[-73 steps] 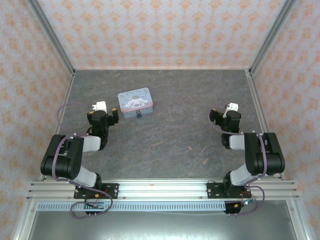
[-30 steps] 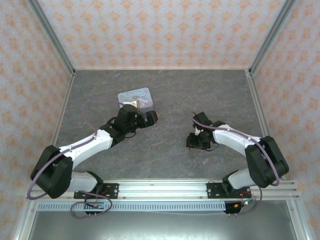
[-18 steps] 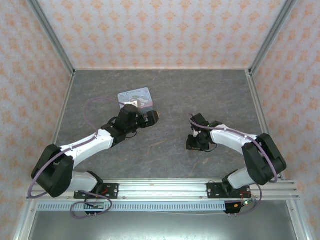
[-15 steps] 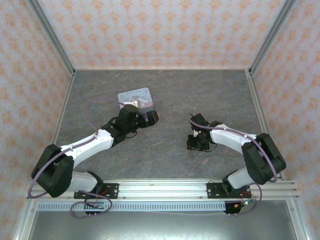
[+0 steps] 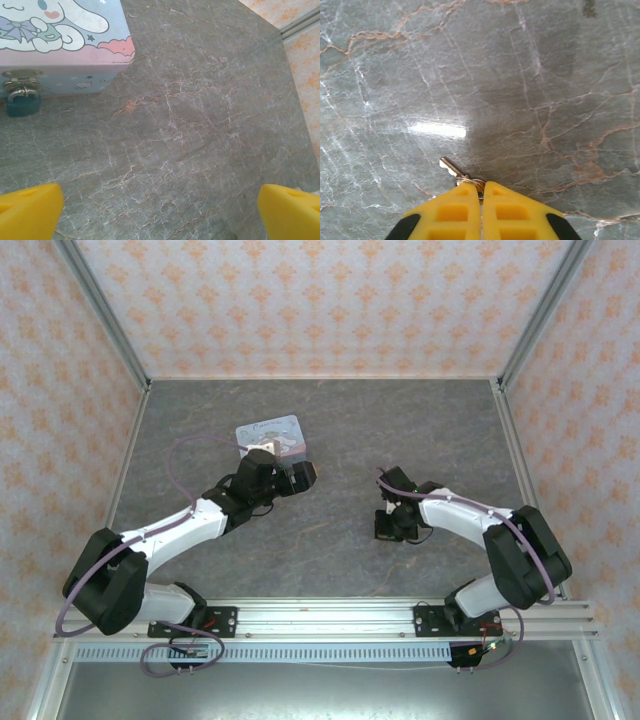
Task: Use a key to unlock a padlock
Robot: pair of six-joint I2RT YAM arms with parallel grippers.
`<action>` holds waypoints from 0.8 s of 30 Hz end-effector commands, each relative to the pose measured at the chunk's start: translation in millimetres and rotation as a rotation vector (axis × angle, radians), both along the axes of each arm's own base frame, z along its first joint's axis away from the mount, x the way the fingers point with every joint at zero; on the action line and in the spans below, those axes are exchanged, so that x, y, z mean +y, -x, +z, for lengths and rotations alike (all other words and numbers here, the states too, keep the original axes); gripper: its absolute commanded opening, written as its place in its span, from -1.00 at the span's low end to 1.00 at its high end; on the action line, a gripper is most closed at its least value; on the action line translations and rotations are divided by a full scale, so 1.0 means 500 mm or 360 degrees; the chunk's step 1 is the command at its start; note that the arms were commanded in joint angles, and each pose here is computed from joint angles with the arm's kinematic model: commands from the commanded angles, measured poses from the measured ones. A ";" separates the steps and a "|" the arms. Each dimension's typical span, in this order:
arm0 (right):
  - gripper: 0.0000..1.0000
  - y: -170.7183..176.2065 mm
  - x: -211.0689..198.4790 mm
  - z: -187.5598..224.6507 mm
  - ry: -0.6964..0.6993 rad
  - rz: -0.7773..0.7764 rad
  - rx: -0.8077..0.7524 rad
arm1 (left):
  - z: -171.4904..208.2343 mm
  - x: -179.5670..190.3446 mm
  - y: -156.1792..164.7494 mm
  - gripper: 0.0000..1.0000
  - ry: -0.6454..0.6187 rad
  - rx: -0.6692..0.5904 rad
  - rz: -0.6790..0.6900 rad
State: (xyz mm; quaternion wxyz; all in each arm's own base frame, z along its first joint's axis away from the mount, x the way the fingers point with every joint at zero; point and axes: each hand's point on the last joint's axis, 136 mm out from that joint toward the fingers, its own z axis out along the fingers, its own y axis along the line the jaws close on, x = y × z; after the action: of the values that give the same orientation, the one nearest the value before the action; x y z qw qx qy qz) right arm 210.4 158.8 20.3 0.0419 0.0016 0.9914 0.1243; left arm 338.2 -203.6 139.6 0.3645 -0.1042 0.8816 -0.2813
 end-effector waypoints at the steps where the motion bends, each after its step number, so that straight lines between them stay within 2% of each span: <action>1: -0.94 0.014 -0.012 -0.001 0.0037 0.0001 -0.0004 | 0.029 0.006 -0.005 1.00 -0.0008 -0.0049 0.0035; 7: -1.00 0.000 -0.010 0.019 0.0000 -0.0017 -0.0105 | 0.046 0.011 -0.001 1.00 0.0046 -0.0052 0.0080; 18: -1.00 -0.031 0.012 0.062 -0.0147 -0.0005 -0.0332 | 0.084 -0.026 0.007 0.99 0.0338 0.0029 0.0068; 24: -1.00 -0.057 0.023 0.123 -0.0188 0.0143 -0.0548 | 0.083 -0.056 0.016 0.97 0.0454 0.0227 0.0043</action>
State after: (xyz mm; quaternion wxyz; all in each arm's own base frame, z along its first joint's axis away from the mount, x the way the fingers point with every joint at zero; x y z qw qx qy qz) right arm 226.2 168.6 61.7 0.1530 -0.0284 0.9708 0.1826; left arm 334.0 -218.9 175.1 0.3271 -0.1719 0.8540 -0.3663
